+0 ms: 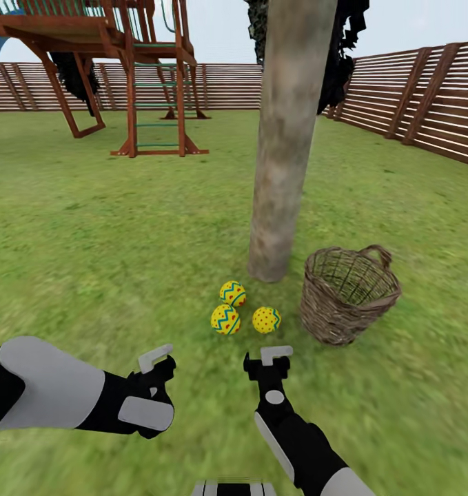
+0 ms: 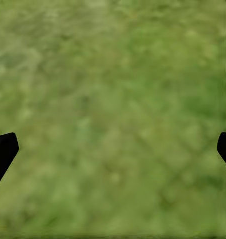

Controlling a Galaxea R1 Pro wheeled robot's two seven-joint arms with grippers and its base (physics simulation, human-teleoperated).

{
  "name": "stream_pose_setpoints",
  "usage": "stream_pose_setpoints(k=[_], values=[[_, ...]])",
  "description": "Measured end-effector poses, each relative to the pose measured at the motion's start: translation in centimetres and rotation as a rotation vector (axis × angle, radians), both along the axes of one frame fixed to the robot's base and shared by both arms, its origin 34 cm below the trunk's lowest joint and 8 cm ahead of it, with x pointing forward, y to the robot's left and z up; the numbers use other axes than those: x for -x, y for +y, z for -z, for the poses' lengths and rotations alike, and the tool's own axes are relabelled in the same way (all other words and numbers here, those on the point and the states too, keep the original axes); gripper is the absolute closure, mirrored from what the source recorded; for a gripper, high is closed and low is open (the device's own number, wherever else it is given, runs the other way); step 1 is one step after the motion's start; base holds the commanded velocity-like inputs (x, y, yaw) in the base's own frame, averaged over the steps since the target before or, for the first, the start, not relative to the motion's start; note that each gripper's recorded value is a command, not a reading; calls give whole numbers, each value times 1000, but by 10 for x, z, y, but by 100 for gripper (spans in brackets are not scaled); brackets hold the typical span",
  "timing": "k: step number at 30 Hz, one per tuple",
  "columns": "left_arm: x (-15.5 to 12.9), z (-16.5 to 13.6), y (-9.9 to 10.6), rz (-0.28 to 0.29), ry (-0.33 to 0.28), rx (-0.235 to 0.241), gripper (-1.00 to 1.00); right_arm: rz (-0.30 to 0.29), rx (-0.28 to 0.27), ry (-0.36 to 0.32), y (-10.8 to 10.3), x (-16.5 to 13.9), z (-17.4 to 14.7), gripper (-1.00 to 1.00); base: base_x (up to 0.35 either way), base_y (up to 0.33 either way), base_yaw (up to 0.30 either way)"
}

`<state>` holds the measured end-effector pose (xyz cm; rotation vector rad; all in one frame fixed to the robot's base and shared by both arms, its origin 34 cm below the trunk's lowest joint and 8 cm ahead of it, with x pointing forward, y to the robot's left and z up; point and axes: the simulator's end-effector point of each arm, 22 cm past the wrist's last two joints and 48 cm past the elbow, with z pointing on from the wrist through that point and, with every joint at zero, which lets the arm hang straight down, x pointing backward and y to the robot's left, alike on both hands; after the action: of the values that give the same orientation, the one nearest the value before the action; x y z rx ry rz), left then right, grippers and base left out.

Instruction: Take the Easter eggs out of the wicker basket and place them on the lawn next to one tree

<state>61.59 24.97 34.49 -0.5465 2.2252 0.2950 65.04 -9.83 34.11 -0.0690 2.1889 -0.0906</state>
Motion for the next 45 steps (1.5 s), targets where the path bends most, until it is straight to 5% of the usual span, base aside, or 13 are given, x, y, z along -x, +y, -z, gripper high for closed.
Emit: stream_pose_setpoints(k=[16,18,20,22,29,33,36,39,45], values=[[8,-33,1,2,-52,2,-100,-24,39,-119,0,-11,-55,-100,-338,0,0],[26,-35,-24,56,-27,49,-100,-23,37,-134,0,-12,-62,-100,-343,0,0],[24,-56,-55,157,-125,112,-100,-14,9,-183,3,-12,-75,-100,-340,0,0],[31,-73,-57,148,-183,141,-100,-8,-22,-233,7,-5,-90,-100,-313,0,0],[64,-107,-39,134,-231,50,-100,23,-48,-392,-18,32,-153,-100,-83,0,0],[77,-104,-29,130,-247,22,-100,35,-47,-421,-29,46,-166,-100,-4,0,0],[76,-102,-14,105,-262,-12,-100,35,-29,-399,-33,52,-156,-100,0,0,0],[86,-87,23,33,-249,-87,-100,44,10,-341,-43,70,-126,-100,0,0,0],[132,-54,57,-32,-176,-159,-100,102,80,-302,-97,135,-83,-100,0,0,0]])
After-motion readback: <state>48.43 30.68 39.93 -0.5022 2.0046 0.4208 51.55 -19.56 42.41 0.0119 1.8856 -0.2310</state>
